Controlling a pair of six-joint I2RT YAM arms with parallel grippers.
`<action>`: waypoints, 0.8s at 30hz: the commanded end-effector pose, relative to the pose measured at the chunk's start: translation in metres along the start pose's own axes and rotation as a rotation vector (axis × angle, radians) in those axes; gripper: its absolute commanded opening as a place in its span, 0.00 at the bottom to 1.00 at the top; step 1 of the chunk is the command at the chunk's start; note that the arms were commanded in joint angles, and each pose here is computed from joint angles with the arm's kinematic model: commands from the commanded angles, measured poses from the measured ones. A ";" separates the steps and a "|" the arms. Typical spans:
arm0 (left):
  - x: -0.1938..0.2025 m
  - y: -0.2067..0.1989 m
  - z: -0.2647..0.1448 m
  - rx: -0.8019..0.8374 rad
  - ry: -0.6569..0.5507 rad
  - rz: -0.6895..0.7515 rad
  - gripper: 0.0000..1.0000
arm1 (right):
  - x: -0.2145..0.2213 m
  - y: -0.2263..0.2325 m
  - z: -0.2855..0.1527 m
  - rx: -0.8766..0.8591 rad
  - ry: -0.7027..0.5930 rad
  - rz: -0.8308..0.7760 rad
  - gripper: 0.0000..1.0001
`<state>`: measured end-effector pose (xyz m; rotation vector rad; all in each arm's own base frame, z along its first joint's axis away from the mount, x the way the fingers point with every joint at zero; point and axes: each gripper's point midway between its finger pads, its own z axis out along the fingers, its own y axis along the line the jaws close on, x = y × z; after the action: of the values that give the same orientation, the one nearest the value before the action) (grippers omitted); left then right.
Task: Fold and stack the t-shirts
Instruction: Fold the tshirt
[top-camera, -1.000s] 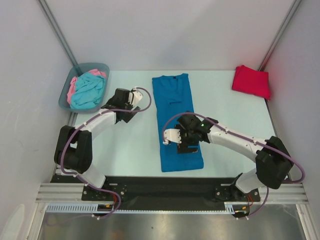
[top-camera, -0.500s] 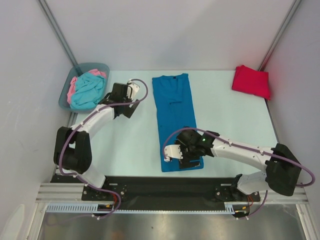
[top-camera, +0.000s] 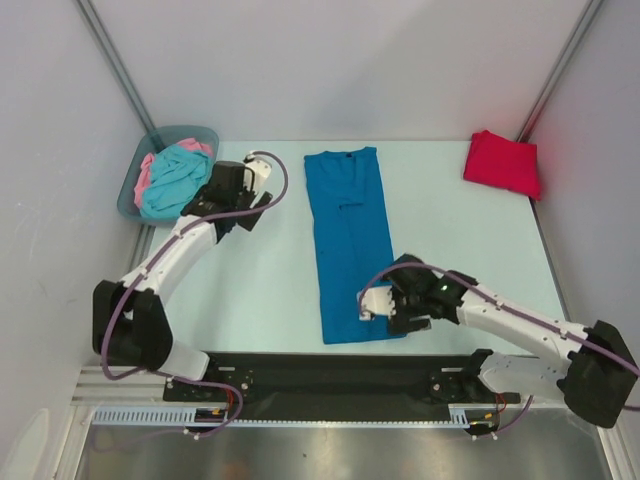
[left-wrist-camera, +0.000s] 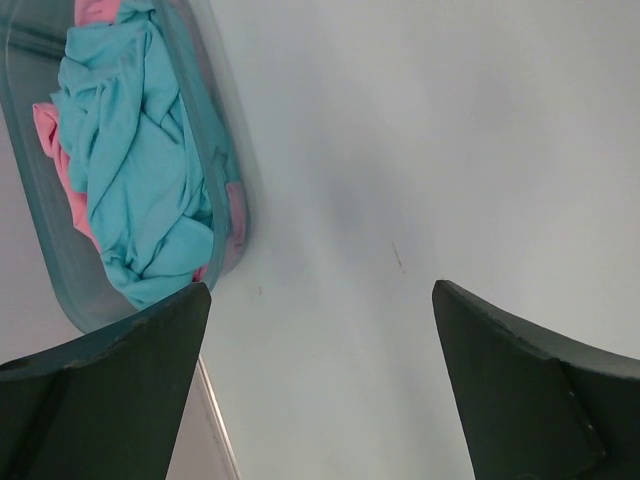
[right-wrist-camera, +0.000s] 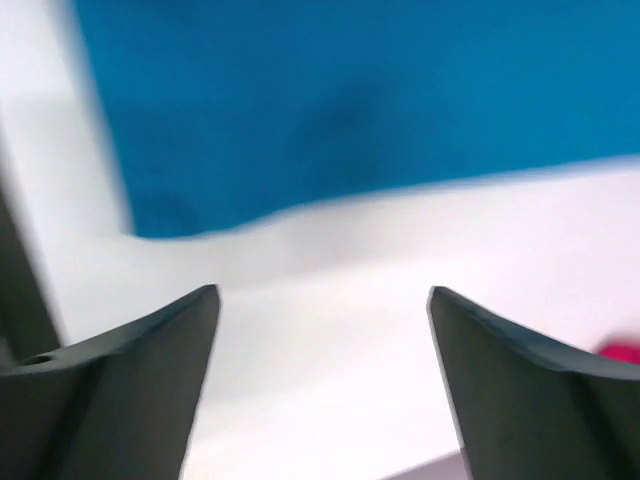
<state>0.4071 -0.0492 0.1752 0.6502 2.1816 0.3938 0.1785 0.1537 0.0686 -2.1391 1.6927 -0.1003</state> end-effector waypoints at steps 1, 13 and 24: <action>0.003 0.010 -0.025 -0.011 -0.059 0.011 1.00 | 0.029 -0.079 -0.041 0.283 0.041 0.100 0.97; 0.007 0.018 -0.042 0.031 -0.032 0.017 1.00 | 0.062 -0.175 -0.180 1.229 -0.119 0.285 1.00; -0.002 0.019 -0.048 0.018 -0.117 0.013 1.00 | 0.108 -0.256 -0.236 1.051 0.154 0.684 1.00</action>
<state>0.3778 -0.0374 0.1918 0.7052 2.1691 0.3433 0.3810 0.0439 0.3583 -0.8255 1.6214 -0.8422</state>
